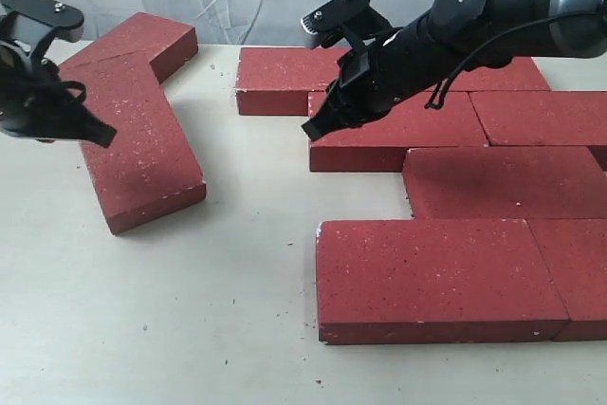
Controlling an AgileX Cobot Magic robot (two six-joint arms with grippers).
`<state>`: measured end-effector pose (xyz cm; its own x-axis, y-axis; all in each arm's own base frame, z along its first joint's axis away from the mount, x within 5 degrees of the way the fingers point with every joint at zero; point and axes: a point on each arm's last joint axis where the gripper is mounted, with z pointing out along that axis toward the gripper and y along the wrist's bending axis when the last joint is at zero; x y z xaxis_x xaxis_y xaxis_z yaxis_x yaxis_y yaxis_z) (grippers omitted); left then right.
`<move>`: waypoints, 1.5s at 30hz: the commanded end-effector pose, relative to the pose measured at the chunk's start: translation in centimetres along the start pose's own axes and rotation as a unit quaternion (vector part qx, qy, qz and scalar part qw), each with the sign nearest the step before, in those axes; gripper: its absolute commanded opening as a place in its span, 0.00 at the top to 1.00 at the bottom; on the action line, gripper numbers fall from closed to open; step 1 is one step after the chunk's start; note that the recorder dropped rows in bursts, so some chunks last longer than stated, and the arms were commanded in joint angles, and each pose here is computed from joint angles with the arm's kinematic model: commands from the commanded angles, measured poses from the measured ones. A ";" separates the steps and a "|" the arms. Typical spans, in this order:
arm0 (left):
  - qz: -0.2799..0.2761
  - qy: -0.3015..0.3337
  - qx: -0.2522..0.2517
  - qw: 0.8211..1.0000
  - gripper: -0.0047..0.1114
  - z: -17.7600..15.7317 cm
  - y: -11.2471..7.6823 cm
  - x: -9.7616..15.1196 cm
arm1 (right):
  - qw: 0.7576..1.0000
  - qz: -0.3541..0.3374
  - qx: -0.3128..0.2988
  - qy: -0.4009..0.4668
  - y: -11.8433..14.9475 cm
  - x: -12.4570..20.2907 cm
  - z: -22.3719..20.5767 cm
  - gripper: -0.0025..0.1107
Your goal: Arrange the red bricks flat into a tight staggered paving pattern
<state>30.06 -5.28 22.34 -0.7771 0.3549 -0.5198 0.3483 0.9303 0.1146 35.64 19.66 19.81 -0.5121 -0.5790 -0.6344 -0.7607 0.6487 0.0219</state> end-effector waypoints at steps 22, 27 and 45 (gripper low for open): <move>-0.057 0.073 -0.023 0.995 0.96 -0.3 3.4 5.1 | 0.997 -0.031 -0.058 -0.044 3.8 -6.0 2.4 0.99; -0.052 0.040 -0.035 0.997 0.96 0.4 3.6 4.8 | 0.996 -0.035 -0.067 -0.043 4.1 -7.3 4.9 0.99; -0.086 0.016 -0.029 0.996 0.96 5.9 3.3 5.1 | 0.999 -0.044 0.004 0.001 3.9 -9.5 15.7 0.99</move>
<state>30.30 -0.49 15.11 -0.8457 0.1991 -0.4951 0.1815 0.9798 0.0839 43.56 35.21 14.19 -0.4350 -0.6446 -0.6287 -0.8014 0.5955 -0.0560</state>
